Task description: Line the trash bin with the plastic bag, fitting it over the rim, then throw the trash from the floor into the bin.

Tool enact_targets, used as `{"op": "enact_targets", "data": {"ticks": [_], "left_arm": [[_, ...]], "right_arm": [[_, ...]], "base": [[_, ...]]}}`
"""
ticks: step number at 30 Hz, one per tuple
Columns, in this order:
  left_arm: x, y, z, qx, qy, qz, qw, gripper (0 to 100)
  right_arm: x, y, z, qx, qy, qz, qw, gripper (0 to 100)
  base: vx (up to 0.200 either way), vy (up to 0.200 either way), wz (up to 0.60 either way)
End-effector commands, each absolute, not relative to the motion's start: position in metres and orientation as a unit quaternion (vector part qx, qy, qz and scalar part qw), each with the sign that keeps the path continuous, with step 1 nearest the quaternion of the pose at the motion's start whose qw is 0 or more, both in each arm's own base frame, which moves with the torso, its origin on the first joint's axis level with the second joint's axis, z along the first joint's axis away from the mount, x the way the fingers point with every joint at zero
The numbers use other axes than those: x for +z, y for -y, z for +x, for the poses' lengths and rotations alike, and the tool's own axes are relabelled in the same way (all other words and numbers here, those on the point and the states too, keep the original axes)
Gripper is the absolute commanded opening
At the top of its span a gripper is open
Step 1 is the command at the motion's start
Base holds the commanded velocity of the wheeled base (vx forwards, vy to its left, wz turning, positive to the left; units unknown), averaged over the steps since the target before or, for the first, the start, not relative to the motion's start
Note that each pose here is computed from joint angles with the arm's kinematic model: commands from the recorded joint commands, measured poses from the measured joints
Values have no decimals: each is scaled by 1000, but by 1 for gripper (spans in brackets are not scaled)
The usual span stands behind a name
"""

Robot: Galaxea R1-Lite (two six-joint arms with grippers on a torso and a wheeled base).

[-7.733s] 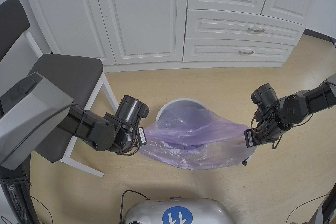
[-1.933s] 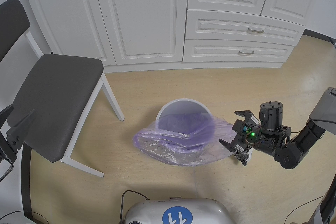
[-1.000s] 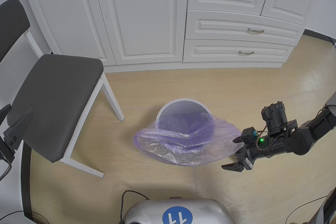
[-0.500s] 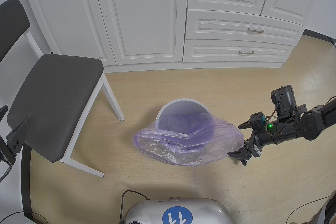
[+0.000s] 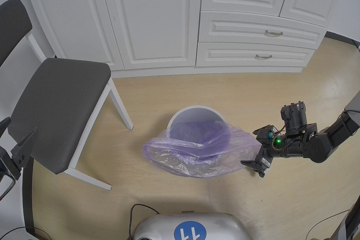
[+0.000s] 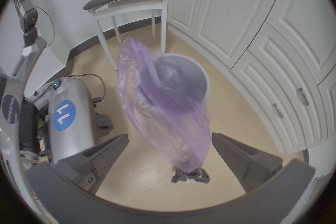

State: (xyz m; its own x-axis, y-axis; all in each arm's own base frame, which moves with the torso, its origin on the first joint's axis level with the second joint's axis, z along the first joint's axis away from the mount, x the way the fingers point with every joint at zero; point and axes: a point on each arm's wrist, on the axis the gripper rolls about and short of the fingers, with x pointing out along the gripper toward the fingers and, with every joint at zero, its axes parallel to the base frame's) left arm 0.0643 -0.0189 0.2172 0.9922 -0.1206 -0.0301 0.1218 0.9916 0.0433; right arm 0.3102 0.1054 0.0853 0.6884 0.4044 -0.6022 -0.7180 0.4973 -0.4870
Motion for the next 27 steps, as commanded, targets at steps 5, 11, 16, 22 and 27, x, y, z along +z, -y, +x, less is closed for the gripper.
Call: {"op": "enact_targets", "data": {"ticks": [5,11,16,22,27], "left_arm": [[218,19,65,-60,-14,23,998,100],[216,19,66,-60,-19,25,998,100],[216,19,65,-60,-17,24,998,100],[216,20,66,-63,-19,25,998,100],[214,19,66,-62,-21,26,997,100]], "right_arm": [[70,-108,302,331,-193,-380,842,100],[68,-115,297,342,-191,-383,836,100],[60,-127,293,329,-205,-403,829,100],[48,-134,296,302,-190,-416,836,100],[27,-145,301,267,-170,-431,845,100]], "base": [[0,0,0],[0,0,0],[0,0,0],[0,0,0],[0,0,0]]}}
